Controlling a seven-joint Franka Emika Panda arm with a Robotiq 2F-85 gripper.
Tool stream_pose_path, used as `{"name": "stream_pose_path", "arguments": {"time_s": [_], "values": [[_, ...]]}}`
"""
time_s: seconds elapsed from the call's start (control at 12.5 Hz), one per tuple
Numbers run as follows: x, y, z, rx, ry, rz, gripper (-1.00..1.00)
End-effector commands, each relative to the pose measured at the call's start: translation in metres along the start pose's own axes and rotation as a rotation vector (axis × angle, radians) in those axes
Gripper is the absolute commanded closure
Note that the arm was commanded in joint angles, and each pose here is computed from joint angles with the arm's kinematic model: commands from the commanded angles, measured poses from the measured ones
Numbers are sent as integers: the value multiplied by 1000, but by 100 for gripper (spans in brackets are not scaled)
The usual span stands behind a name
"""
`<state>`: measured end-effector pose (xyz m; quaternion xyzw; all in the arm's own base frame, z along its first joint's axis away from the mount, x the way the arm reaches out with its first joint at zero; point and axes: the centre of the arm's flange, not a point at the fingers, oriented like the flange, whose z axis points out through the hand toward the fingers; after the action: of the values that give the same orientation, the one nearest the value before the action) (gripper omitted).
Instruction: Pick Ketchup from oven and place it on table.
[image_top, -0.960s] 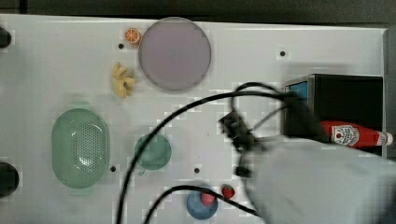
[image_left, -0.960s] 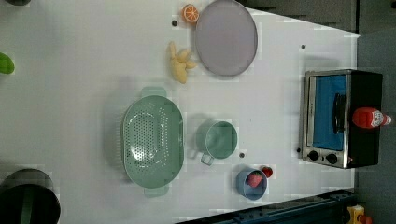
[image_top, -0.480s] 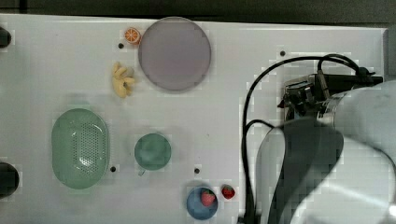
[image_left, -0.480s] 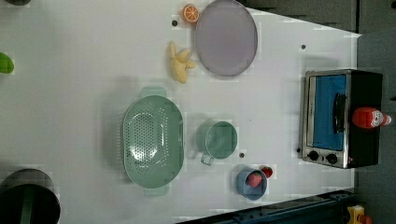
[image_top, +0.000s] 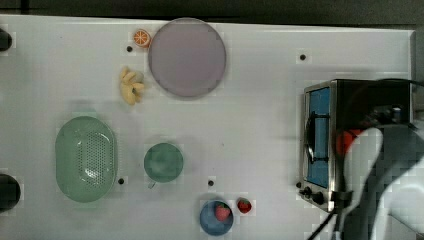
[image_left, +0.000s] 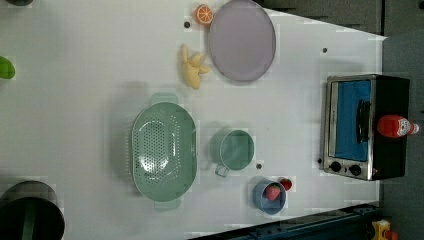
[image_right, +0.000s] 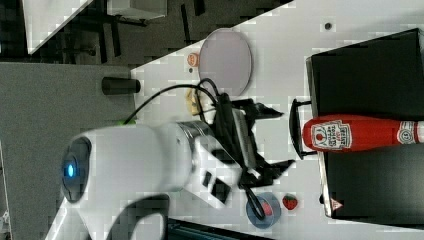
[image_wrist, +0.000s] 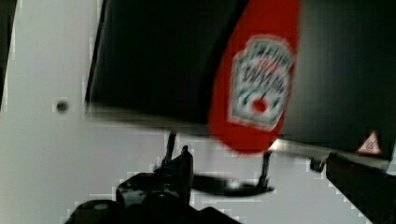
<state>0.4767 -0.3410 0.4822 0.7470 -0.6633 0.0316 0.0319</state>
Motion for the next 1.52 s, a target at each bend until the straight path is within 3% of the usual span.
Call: {"name": "stream_pose_path", "arguments": {"time_s": [0.08,0.4,0.8,0.88,0.96,1.28,1.36,1.52], "values": [[33,11,36,33,-51,143,-100],[45,5,77,28,-40,194,-100],[44,6,116,-21,-76,222,-100],[43,7,119,-25,-80,223,-49],[42,5,115,-19,-78,220,-26],[46,-7,83,29,-41,197,-21],[45,-16,52,42,-13,161,-21],[31,-28,3,27,-6,92,-21]]}}
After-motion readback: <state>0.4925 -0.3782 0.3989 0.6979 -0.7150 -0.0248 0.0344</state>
